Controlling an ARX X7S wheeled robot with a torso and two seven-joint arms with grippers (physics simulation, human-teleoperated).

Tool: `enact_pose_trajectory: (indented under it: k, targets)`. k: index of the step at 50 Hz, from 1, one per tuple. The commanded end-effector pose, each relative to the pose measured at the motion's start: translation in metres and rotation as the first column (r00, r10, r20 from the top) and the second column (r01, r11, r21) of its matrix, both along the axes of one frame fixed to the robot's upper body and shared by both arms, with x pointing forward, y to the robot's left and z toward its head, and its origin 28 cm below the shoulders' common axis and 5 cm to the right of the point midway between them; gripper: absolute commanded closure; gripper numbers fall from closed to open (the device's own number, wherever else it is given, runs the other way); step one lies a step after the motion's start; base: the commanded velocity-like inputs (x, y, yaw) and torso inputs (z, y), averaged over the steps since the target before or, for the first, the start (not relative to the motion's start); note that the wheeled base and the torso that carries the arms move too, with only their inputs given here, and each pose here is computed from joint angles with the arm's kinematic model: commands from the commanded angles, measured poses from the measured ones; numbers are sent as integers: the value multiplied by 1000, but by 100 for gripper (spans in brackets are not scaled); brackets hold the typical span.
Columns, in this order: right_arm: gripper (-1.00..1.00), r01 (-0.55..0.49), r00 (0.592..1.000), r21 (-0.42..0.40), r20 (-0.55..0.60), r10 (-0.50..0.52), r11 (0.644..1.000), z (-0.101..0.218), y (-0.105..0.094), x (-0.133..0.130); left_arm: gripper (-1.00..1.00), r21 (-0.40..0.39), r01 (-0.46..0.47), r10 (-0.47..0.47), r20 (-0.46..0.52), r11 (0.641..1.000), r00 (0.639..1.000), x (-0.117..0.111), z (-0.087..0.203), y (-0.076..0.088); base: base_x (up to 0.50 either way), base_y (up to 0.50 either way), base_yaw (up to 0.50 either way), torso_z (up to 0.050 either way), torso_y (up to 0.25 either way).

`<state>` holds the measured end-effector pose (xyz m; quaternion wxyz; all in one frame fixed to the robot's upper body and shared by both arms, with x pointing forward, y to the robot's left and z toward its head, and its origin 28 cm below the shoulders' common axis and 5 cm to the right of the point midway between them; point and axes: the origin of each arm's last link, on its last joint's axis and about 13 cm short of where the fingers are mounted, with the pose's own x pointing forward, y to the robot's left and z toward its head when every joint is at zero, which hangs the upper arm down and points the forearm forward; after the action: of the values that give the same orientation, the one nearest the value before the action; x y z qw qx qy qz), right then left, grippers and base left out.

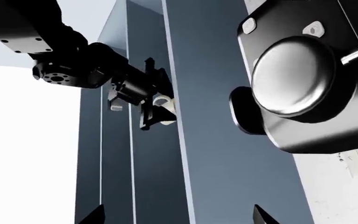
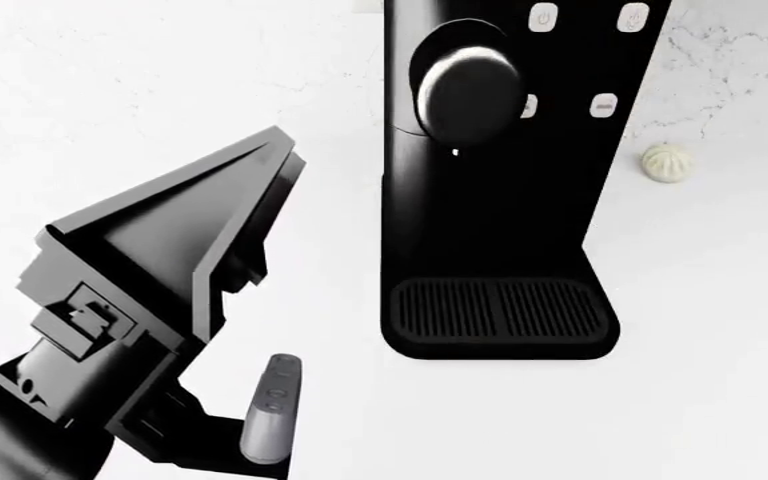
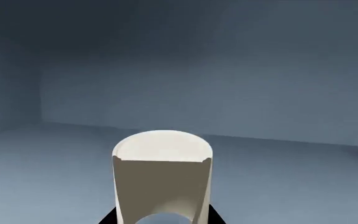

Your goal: A wet mug is on the counter and needs to be dried. Pick it up and place it upside down in the open cabinet.

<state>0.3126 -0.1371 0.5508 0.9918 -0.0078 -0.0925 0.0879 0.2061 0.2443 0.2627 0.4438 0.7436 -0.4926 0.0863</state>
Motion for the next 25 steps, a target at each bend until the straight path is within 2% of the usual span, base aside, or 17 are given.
enact_pose_trajectory:
  k: [1,17,18,25]
  targets:
    - [100,28,999,-22,-15,-28,999,-13,0,15,-100,-2,2,-2,-3,1000,1000,0,-2,0,0,0,0,0,0]
    - [100,25,997,-32,-68,-27,999,-28,-1,25,-100,-2,-2,2,-7,1000,1000,0,-2,0,2,0,0,0,0]
    - [-100,22,997,-31,-74,-24,999,-29,-1,25,-100,-2,-2,2,-7,1000,1000,0,-2,0,0,0,0,0,0]
    - [-100,23,996,-23,-84,-25,999,-29,-1,25,-100,-5,-3,3,-7,1000,1000,-1,-2,0,0,0,0,0,0]
